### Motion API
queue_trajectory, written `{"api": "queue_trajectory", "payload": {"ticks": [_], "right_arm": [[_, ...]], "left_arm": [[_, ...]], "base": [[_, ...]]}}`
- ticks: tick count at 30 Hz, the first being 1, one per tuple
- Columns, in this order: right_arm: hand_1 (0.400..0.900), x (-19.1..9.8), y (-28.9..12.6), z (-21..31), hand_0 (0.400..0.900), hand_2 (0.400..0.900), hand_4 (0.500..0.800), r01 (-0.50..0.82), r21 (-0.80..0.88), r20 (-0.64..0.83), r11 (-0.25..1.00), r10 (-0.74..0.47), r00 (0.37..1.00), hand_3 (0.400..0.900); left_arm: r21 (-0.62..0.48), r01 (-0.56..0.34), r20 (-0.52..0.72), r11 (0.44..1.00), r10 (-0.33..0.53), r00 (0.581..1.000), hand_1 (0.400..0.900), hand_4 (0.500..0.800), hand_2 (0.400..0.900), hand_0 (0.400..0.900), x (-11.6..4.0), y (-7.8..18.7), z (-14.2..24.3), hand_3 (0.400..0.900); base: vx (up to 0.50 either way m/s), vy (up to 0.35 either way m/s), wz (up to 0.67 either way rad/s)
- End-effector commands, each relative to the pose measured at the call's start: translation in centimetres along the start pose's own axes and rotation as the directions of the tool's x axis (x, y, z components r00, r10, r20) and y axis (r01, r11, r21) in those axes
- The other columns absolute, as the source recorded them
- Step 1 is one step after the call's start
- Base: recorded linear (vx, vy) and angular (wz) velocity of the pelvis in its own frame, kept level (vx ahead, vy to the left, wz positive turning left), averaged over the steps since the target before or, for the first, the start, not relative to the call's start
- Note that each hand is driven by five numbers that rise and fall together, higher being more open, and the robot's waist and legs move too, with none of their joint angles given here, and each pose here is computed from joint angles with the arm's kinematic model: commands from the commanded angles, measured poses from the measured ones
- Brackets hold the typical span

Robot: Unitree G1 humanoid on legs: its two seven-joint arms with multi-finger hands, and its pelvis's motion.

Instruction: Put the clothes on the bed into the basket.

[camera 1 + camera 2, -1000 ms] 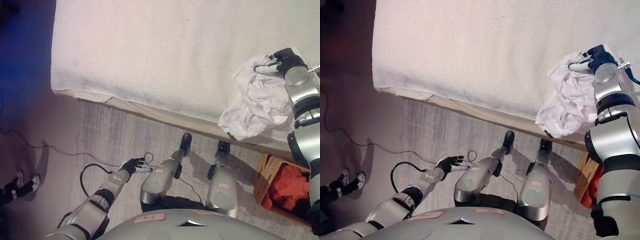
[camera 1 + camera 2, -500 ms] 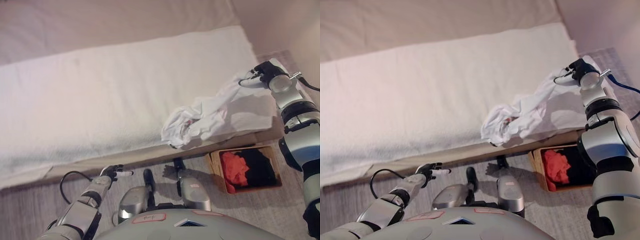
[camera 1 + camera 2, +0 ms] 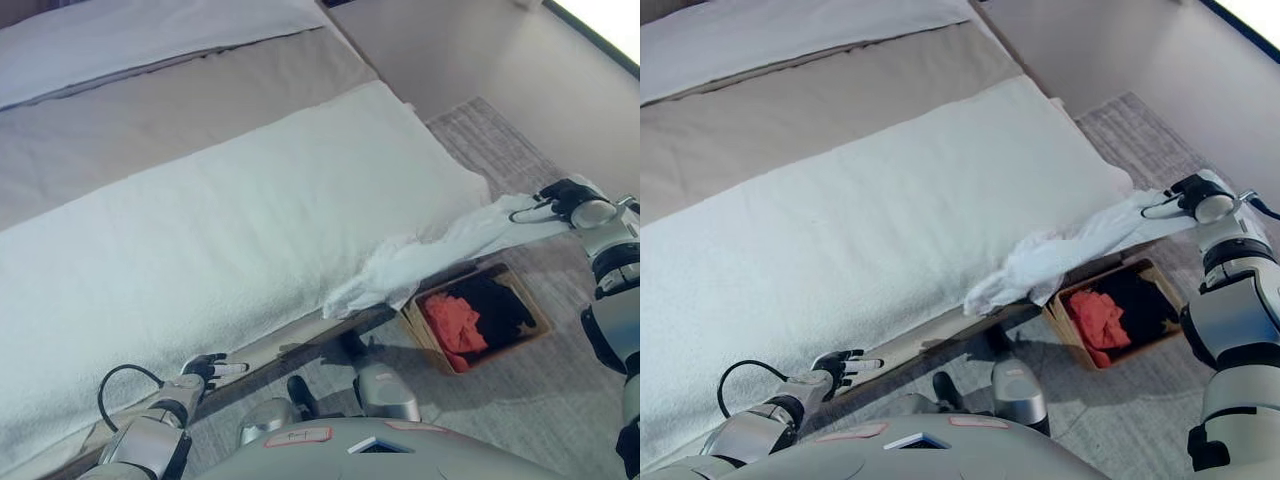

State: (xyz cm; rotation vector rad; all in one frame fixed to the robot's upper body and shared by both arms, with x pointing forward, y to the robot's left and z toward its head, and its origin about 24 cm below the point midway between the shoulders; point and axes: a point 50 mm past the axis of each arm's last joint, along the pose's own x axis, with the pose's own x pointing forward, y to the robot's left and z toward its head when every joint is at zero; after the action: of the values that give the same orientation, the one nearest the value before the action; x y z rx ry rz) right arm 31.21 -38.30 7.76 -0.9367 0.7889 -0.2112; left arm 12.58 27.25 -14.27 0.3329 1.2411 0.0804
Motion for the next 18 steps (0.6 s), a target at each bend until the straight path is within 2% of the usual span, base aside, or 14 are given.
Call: {"api": "queue_trajectory", "payload": {"ticks": [1,8,17,18], "right_arm": [[0.4,-1.7,-6.6,-3.3,0.4,0.4,0.5,0.188,-0.008,-0.109,0.982,-0.188,0.976,0.4],[0.4,-2.8,-8.5,-6.0,0.4,0.4,0.5,0.231,0.006,-0.184,0.973,-0.226,0.957,0.4],[0.4,-2.9,-7.6,-8.2,0.4,0.4,0.5,0.207,0.021,-0.237,0.978,-0.196,0.951,0.4],[0.449,-2.9,-7.5,-8.2,0.449,0.449,0.529,0.207,0.021,-0.238,0.978,-0.196,0.951,0.449]], "left_arm": [[0.042,-0.109,-0.054,0.993,0.111,0.992,0.9,0.8,0.9,0.9,-0.6,4.3,-1.7,0.9],[0.044,-0.122,-0.061,0.992,0.125,0.99,0.9,0.8,0.9,0.9,-0.8,5.1,-1.9,0.9],[0.052,-0.111,-0.061,0.992,0.114,0.992,0.9,0.8,0.9,0.9,-0.7,4.7,-1.8,0.9],[0.052,-0.111,-0.061,0.992,0.114,0.992,0.9,0.8,0.9,0.9,-0.7,4.7,-1.8,0.9]], "base": [[0.001,-0.001,-0.06],[0.0,0.0,0.0],[0.016,-0.015,0.06],[0.018,-0.017,0.1]]}}
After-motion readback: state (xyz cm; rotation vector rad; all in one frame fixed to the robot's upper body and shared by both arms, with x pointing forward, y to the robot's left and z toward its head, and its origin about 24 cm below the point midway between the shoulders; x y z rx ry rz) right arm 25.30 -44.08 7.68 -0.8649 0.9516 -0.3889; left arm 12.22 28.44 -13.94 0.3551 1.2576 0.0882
